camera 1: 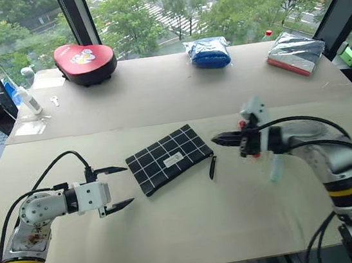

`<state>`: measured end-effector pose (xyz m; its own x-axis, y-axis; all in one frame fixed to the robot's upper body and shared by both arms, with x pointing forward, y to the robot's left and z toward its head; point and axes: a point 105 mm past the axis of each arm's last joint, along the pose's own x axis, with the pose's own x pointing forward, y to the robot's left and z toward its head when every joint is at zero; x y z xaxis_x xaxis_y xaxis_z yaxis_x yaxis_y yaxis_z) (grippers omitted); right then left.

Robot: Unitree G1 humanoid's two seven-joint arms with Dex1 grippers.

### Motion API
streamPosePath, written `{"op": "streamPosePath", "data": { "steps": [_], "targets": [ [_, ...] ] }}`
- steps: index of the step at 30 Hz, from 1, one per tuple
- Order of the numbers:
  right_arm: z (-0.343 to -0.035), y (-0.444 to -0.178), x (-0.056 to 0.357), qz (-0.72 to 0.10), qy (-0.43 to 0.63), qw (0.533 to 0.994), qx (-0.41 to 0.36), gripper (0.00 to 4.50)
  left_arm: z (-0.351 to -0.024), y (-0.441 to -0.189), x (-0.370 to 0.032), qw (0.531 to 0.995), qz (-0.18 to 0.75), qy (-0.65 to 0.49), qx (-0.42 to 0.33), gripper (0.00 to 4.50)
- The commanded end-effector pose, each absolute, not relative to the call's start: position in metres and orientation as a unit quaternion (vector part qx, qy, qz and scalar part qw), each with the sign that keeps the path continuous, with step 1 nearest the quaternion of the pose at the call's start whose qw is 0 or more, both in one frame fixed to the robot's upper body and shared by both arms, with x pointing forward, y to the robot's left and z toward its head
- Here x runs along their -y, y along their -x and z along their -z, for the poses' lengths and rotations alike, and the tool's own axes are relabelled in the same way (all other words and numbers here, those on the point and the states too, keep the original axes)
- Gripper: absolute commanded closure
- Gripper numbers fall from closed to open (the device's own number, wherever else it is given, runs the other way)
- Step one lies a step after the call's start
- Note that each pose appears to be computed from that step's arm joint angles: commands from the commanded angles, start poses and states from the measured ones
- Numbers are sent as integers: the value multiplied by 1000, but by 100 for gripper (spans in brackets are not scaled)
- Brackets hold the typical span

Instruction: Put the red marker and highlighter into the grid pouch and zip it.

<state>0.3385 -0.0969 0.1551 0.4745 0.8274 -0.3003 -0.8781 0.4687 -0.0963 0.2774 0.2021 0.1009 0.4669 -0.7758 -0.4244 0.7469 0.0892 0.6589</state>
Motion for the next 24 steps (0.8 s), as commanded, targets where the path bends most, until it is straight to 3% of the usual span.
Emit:
{"op": "streamPosePath", "data": {
  "steps": [1,9,24],
  "targets": [
    [-137,-357,93,-465,168,858,-136,444,-101,-276,-189,718,528,-452,42,0],
    [-103,-369,106,-427,238,851,-191,444,-96,-277,-180,722,523,-449,50,0],
    [-98,-363,102,-439,245,842,-194,444,-95,-293,-152,710,491,-486,135,0]
  ]
}}
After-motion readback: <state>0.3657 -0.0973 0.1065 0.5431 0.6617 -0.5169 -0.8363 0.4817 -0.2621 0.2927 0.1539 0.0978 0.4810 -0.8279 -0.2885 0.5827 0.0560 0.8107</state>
